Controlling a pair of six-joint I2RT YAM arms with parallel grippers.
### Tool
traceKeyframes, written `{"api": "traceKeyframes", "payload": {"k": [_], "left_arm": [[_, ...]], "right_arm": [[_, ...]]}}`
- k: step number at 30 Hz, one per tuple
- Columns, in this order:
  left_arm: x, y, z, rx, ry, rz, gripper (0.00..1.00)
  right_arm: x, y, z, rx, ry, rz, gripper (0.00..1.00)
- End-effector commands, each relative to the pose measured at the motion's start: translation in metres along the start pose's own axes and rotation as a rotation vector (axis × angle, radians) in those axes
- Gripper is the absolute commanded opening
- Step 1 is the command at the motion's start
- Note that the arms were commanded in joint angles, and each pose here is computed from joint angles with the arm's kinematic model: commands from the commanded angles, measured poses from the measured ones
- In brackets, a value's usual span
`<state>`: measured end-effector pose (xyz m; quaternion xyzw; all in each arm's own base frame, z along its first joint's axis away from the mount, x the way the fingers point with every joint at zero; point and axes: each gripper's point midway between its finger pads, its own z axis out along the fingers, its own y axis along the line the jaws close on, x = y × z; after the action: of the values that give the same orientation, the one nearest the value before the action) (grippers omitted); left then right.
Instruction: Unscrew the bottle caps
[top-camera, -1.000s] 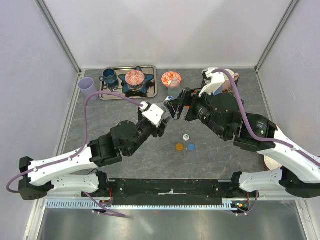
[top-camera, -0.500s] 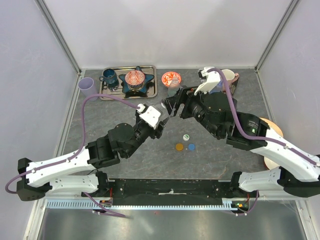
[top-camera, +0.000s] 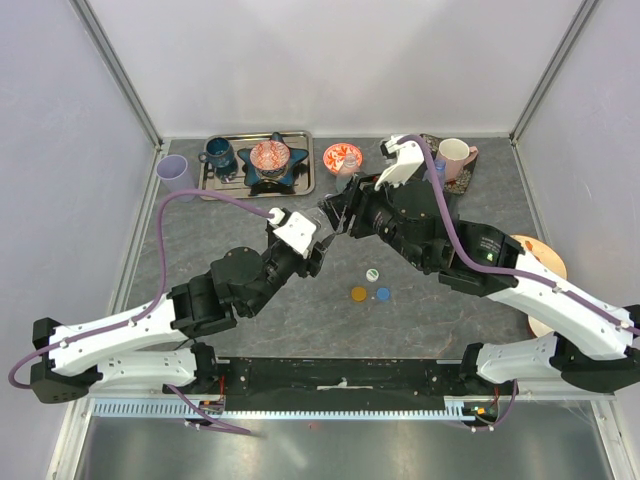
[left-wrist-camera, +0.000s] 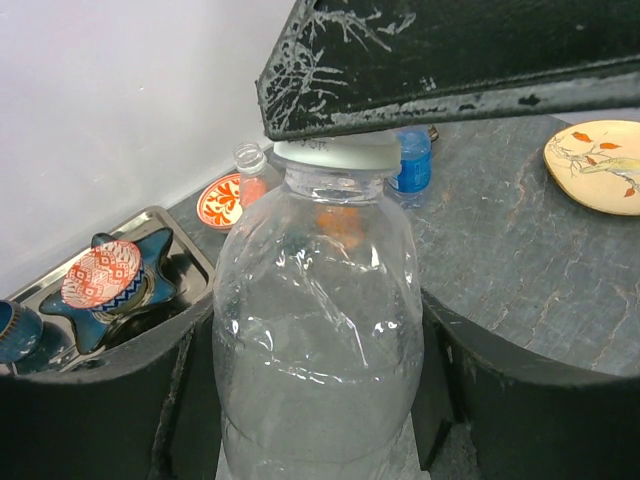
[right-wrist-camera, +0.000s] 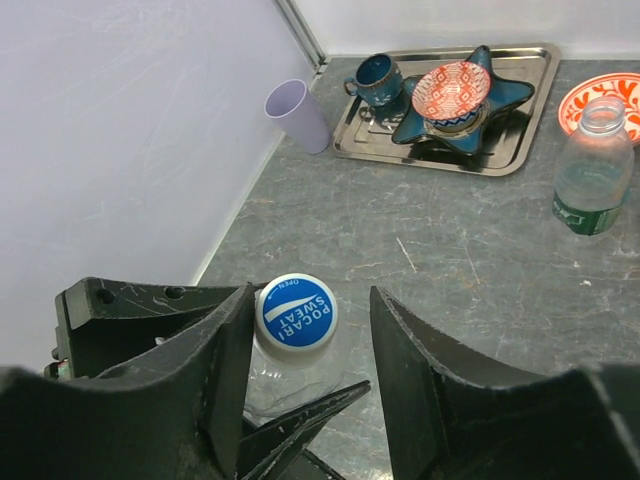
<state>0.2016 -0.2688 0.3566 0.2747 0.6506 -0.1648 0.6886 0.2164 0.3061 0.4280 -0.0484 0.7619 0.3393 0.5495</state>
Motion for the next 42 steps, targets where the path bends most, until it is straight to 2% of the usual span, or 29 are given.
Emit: {"api": "traceKeyframes", "payload": {"k": [1, 8, 11, 12, 13, 17, 20, 21, 23, 24, 26, 29, 33, 36, 37, 39, 42], "left_arm": [[-0.018, 0.007, -0.002, -0.023, -0.064, -0.020, 0.45], [-0.019, 0.008, -0.003, -0.029, -0.069, -0.025, 0.45], [-0.020, 0.009, -0.004, -0.031, -0.071, -0.027, 0.45], [-0.021, 0.010, -0.004, -0.031, -0.073, -0.029, 0.45], [-0.022, 0.009, -0.004, -0.029, -0.076, -0.030, 0.45], [-0.028, 0.007, -0.008, 0.003, -0.098, -0.053, 0.45], [-0.039, -0.014, -0.016, 0.150, -0.133, -0.083, 0.45], [-0.042, -0.033, -0.022, 0.269, -0.133, -0.101, 0.45], [-0.049, -0.046, -0.033, 0.396, -0.136, -0.128, 0.45], [-0.054, -0.068, -0.046, 0.551, -0.142, -0.167, 0.44], [-0.064, -0.074, -0.056, 0.672, -0.151, -0.219, 0.44], [-0.073, -0.088, -0.075, 0.904, -0.140, -0.311, 0.44], [-0.085, -0.098, -0.097, 1.150, -0.131, -0.386, 0.44], [-0.080, -0.103, -0.098, 1.247, -0.075, -0.432, 0.43], [-0.084, -0.103, -0.099, 1.268, -0.099, -0.427, 0.43], [-0.078, -0.106, -0.097, 1.308, -0.056, -0.459, 0.42], [-0.076, -0.107, -0.096, 1.338, -0.056, -0.465, 0.42]], "right_arm": [[-0.005, 0.003, 0.002, -0.016, -0.019, 0.025, 0.52], [0.007, 0.005, 0.004, -0.042, 0.015, 0.033, 0.31], [0.013, 0.007, 0.003, -0.062, 0.035, 0.044, 0.14], [0.014, 0.007, 0.002, -0.066, 0.040, 0.045, 0.04], [0.017, 0.008, 0.002, -0.077, 0.051, 0.044, 0.01], [0.019, 0.011, -0.006, -0.124, 0.063, 0.015, 0.00], [0.014, 0.015, -0.015, -0.171, 0.059, -0.021, 0.00], [0.011, 0.019, -0.018, -0.198, 0.053, -0.062, 0.00], [0.011, 0.032, -0.028, -0.288, 0.078, -0.109, 0.00], [0.007, 0.035, -0.034, -0.313, 0.090, -0.158, 0.00], [0.013, 0.046, -0.042, -0.400, 0.130, -0.208, 0.00], [0.008, 0.053, -0.059, -0.489, 0.116, -0.274, 0.00], [0.016, 0.075, -0.100, -0.760, 0.117, -0.380, 0.00], [0.008, 0.080, -0.130, -0.875, 0.069, -0.426, 0.00], [0.006, 0.083, -0.142, -0.925, 0.063, -0.433, 0.00], [0.004, 0.086, -0.153, -0.967, 0.056, -0.444, 0.00], [0.005, 0.087, -0.166, -1.022, 0.062, -0.476, 0.00]]}}
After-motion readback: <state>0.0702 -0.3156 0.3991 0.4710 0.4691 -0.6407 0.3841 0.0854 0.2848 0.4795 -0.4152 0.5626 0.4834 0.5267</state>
